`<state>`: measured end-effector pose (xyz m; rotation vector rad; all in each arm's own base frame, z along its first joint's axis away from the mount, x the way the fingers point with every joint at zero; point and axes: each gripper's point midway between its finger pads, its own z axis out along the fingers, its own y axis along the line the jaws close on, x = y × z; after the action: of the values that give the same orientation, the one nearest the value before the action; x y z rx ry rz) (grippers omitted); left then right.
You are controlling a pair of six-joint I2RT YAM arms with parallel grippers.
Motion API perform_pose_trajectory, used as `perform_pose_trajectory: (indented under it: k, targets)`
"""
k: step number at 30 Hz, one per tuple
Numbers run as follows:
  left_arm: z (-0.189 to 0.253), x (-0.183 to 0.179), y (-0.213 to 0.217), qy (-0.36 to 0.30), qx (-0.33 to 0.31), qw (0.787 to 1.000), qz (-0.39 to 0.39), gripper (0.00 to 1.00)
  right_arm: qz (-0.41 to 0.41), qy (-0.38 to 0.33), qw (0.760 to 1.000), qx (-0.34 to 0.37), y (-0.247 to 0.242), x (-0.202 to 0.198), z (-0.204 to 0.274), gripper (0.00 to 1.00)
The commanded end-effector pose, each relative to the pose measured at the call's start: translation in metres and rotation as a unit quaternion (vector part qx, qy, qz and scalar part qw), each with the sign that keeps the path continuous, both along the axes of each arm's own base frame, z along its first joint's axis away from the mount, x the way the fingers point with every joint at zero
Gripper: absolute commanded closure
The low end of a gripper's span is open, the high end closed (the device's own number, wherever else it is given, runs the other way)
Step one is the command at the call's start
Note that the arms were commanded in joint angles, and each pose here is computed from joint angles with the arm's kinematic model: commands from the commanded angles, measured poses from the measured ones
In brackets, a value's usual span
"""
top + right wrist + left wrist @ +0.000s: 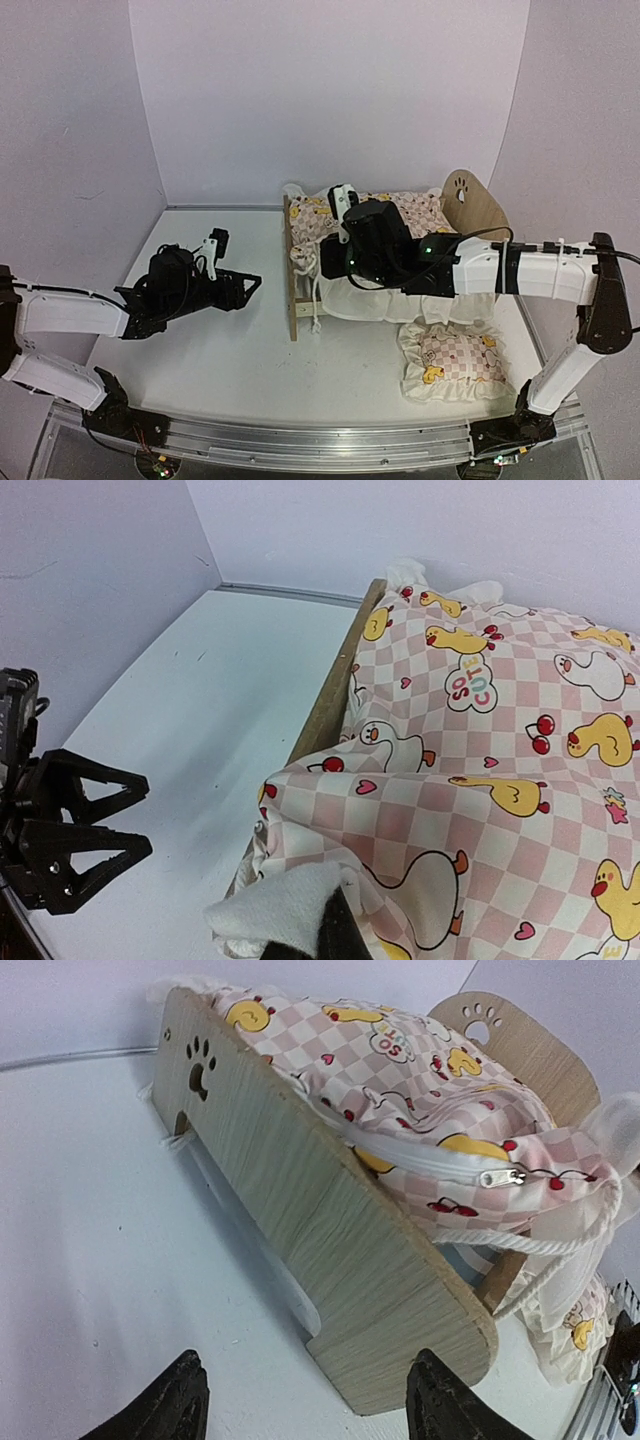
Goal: Set up the pet bed
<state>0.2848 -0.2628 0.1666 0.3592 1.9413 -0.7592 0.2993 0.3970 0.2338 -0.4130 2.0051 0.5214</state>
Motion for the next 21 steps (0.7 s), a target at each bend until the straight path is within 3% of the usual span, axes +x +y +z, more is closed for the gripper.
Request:
perform_pose_trajectory:
  k: [1, 6, 12, 17, 19, 21]
  targets:
    - [-0.005, 0.002, 0.001, 0.031, -0.042, 0.999, 0.008, 0.33, -0.052, -0.033, 0.997, 0.044, -0.020, 0.007, 0.044, 1.00]
    - [-0.012, 0.008, 0.010, 0.034, -0.064, 0.997, 0.025, 0.32, -0.065, -0.054, 0.996, 0.039, -0.041, 0.003, 0.059, 1.00]
    - [-0.016, 0.011, 0.012, 0.007, -0.108, 0.993, 0.036, 0.30, 0.063, -0.017, 0.997, 0.037, 0.025, -0.007, 0.030, 1.00]
    - [-0.012, 0.005, -0.008, -0.012, -0.141, 0.990, -0.021, 0.40, 0.066, -0.016, 0.997, 0.022, 0.039, 0.001, 0.017, 1.00]
    - [-0.006, 0.000, -0.010, -0.028, -0.137, 0.990, -0.030, 0.38, 0.053, -0.016, 0.998, 0.004, 0.040, 0.007, 0.007, 1.00]
    - [0.000, -0.006, -0.011, -0.044, -0.136, 0.989, -0.036, 0.27, 0.015, -0.017, 1.000, -0.018, 0.031, 0.017, 0.002, 1.00]
